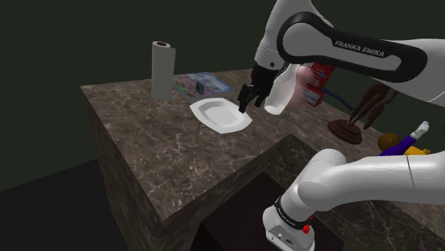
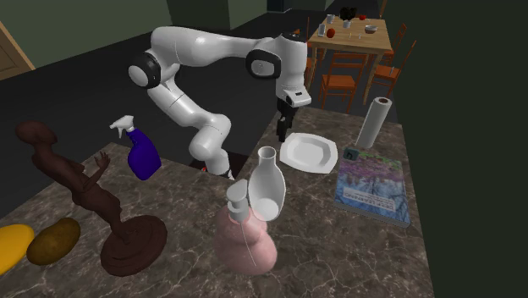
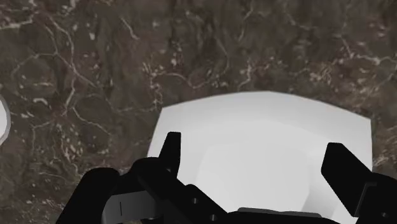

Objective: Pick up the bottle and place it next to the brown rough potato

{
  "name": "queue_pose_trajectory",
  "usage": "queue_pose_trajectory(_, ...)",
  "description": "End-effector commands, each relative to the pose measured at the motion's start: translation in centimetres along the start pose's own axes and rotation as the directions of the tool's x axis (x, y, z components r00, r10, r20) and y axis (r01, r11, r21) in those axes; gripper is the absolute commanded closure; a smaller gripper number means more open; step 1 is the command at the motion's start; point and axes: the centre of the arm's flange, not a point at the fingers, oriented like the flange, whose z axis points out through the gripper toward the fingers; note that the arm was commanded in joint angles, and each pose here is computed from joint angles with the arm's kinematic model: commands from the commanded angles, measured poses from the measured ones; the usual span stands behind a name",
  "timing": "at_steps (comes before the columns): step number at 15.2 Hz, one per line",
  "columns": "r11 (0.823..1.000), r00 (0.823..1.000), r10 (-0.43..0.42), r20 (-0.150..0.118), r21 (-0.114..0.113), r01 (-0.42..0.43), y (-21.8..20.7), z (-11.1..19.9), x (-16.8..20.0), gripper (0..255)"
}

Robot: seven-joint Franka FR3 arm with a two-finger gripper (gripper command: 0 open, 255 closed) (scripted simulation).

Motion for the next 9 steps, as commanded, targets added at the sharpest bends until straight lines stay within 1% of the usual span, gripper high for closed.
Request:
queue_pose_trajectory(1, 1.000, 1.000, 0.000, 0.000, 0.000, 0.000, 0.0, 0.0, 0.0, 0)
queue_pose_trajectory(9, 1.000, 1.000, 0.017, -0.001, -0.006, -0.017, 8.9, -5.4, 0.6, 0)
